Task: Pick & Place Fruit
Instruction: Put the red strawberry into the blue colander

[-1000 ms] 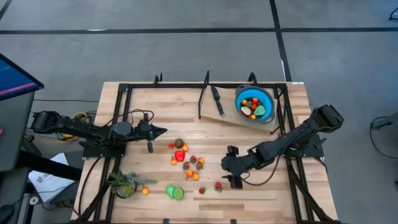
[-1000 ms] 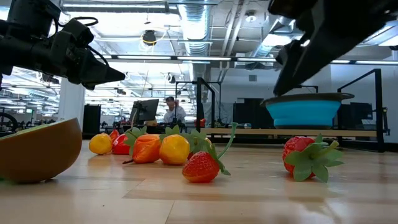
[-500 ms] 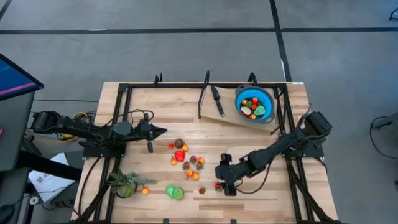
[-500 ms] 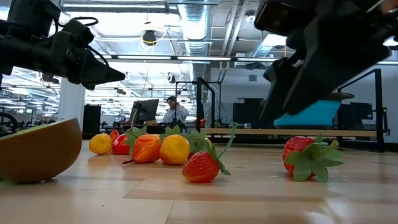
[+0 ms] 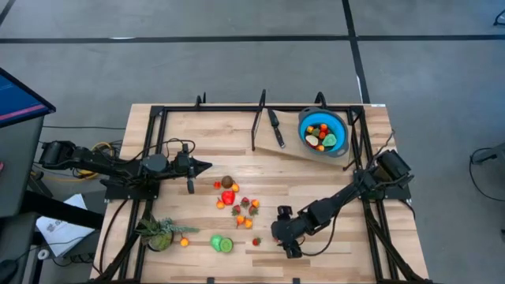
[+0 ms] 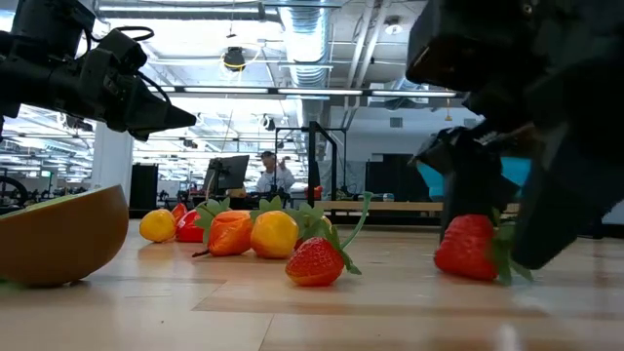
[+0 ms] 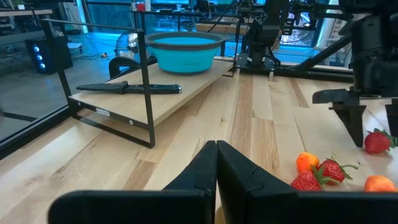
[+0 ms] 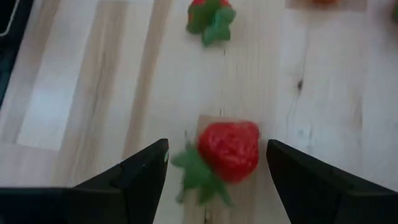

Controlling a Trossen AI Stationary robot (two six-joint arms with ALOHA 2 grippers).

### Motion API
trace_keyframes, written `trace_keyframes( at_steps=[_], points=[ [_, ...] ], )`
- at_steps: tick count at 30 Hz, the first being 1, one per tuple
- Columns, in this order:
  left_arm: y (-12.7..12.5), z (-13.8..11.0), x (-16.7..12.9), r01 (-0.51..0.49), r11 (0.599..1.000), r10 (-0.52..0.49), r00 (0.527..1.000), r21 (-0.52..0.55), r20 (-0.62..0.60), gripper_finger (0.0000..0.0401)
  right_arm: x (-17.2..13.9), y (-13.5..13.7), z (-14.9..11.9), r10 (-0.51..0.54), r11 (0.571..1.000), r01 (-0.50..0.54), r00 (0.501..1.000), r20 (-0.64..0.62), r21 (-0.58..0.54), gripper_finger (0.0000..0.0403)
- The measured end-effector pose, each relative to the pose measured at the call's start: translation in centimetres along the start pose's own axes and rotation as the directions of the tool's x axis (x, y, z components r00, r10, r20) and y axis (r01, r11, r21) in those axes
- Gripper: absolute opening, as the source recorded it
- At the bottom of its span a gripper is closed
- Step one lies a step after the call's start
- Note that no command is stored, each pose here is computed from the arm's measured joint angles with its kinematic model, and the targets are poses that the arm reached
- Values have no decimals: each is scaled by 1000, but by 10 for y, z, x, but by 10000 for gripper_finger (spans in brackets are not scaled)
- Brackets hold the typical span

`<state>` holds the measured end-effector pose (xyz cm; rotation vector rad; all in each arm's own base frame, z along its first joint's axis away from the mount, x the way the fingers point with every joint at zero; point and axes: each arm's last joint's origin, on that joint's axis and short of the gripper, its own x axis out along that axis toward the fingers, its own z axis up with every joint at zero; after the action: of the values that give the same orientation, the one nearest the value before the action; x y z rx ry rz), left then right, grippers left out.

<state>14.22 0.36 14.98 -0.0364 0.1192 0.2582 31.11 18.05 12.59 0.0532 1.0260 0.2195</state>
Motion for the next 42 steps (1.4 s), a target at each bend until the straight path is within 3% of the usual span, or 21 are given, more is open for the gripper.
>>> trace_keyframes(
  at_steps=[8,25,35,42],
  points=[
    [0,0,0,0,1000,0,1000,0,0,1,-1,-2,0,-6,1000,6,1000,-6,3,249],
    [0,0,0,0,1000,0,1000,0,0,1,-1,-1,1,-6,997,6,1000,-2,75,126],
    [0,0,0,0,1000,0,1000,0,0,1,-6,-3,4,-4,986,2,1000,10,165,126],
    [0,0,0,0,1000,0,1000,0,0,1,-38,-8,15,0,977,-11,999,50,211,116]
  ],
)
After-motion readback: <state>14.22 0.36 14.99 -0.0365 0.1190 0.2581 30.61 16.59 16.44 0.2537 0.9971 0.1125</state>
